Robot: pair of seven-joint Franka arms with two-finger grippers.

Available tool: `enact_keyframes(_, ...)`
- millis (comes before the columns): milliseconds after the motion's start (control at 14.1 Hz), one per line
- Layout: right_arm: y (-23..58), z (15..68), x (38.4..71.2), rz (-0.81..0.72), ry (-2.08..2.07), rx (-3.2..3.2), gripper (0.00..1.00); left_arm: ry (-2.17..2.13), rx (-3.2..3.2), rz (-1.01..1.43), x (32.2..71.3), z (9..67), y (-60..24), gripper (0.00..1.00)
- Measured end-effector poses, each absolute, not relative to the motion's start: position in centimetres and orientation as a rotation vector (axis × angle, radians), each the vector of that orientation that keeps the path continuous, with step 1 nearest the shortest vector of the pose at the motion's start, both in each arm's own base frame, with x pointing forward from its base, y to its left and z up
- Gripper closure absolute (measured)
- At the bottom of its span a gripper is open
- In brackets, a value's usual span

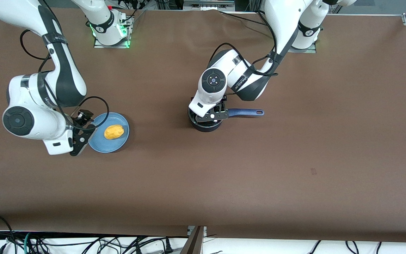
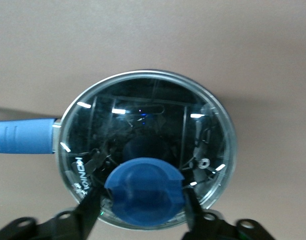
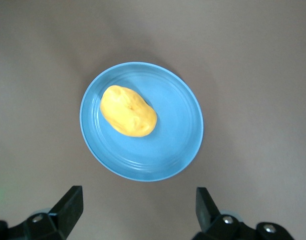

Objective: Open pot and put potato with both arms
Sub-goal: 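Grasp the blue lid knob with the left gripper and lift the lid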

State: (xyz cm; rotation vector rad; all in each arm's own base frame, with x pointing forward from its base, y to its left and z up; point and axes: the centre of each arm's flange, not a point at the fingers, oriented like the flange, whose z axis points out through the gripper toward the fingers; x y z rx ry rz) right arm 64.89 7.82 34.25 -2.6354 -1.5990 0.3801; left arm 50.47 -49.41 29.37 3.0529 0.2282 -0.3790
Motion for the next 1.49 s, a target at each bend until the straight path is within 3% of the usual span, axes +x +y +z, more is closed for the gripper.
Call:
enact_keyframes(71,7.9,33.5,64.9,0.363,-1.673,-2.589,0.00,0.229,3.053,-0.379,50.5,29.4,-49.4,0.40)
enact_keyframes(425,8.3,29.5,64.5,0.235,-2.097,-2.275,0.00,0.233,3.053,-0.378,50.5,29.4,-49.4,0.40)
enact_keyframes(991,8.3,25.1,63.4,0.281,-2.218,-2.082,0.00,0.229,3.057,-0.386,50.5,29.7,-49.3,0.40)
enact_keyframes(1487,9.1,23.0,63.1,0.295,-2.280,-1.965,0.00,0.174,3.072,-0.385,53.1,38.7,-43.5,0.40)
